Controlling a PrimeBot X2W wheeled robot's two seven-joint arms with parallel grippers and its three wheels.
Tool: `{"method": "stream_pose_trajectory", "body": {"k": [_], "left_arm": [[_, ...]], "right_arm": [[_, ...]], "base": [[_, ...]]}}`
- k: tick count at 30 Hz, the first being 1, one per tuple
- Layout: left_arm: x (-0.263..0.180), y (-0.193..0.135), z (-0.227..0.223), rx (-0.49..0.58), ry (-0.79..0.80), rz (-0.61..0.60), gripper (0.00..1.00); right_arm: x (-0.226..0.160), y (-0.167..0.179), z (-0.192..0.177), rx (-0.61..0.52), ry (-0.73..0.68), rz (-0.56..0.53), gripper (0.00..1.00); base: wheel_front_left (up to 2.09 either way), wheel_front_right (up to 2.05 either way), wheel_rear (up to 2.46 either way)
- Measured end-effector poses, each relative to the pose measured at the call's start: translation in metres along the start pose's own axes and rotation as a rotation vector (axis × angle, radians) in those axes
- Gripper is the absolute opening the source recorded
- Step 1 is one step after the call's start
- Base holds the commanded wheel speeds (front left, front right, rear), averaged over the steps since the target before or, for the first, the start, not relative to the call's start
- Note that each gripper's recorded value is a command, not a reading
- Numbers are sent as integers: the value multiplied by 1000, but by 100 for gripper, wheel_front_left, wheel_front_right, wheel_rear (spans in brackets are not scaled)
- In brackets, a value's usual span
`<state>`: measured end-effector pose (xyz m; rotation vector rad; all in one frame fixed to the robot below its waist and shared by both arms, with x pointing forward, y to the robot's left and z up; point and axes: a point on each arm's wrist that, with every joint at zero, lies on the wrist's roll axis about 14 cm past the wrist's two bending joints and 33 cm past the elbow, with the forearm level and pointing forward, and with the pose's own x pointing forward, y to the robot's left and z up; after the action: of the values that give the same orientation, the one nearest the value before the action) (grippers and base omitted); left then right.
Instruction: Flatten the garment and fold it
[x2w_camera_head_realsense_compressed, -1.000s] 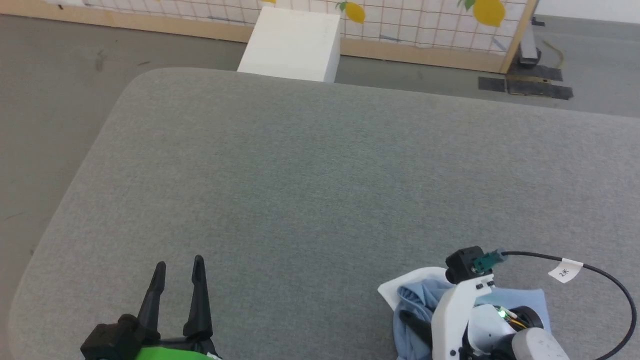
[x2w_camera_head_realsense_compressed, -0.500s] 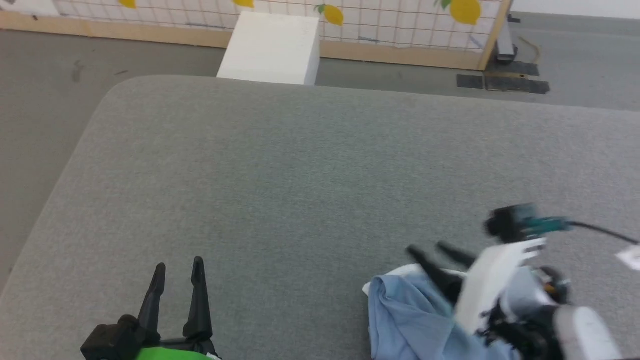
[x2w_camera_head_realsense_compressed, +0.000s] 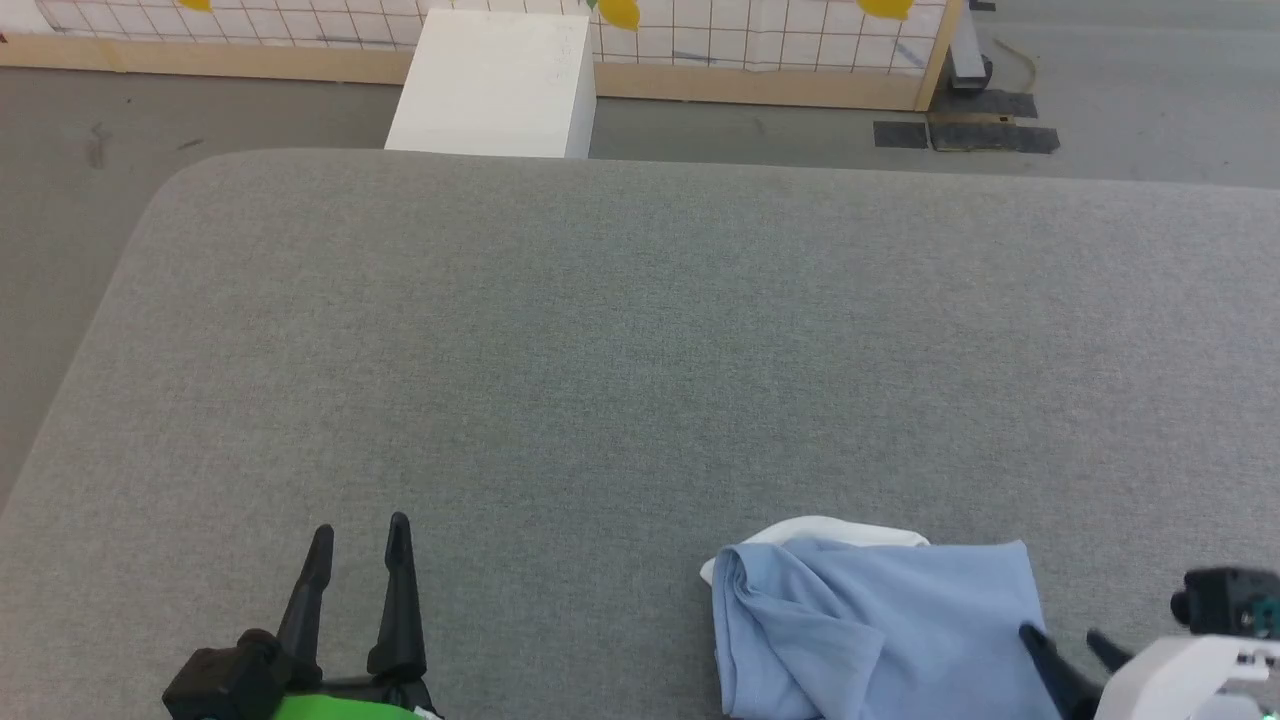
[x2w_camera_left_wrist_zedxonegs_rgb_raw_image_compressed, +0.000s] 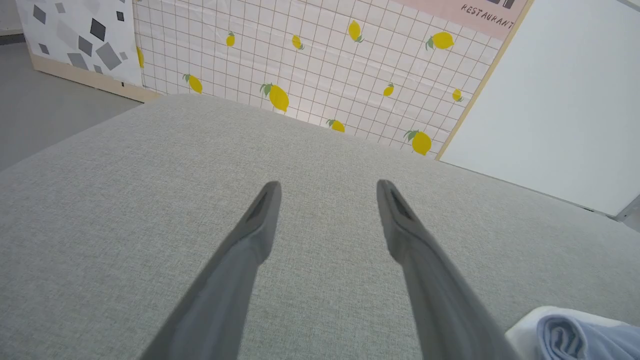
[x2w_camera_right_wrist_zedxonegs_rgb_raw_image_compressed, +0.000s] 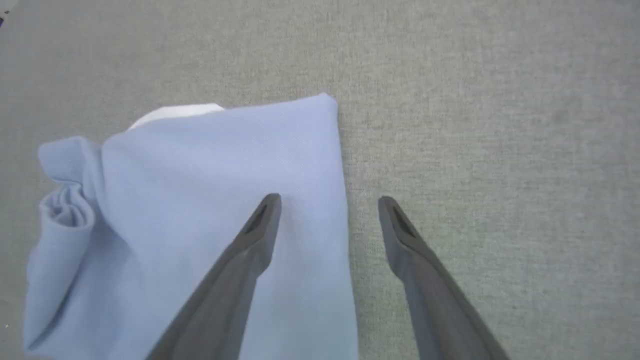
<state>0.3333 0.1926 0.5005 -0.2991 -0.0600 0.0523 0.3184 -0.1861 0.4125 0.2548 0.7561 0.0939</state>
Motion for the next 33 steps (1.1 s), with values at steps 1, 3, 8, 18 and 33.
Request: {"method": "stream_pose_trajectory", "body": {"k": [1,3,8,18,33], "left_arm": [[0,0,0,1,1,0,100],[0,1,0,5,3,0,100],[-1,4,1,18,13,0,100],[-4,6,7,28,9,-2,100],[11,-27,9,16,-9,-100,100]], "right_arm": [[1,-2,-7,8,19,-7,100],[3,-5,-21,25,62,-14,100],[9,-5,-42,56,127,-15,100],[24,6,-44,85,136,27,0],[18,32,31,-55,-50,100,0]], "base": [[0,0,0],[0,0,0],[0,0,0],[0,0,0],[0,0,0]]}}
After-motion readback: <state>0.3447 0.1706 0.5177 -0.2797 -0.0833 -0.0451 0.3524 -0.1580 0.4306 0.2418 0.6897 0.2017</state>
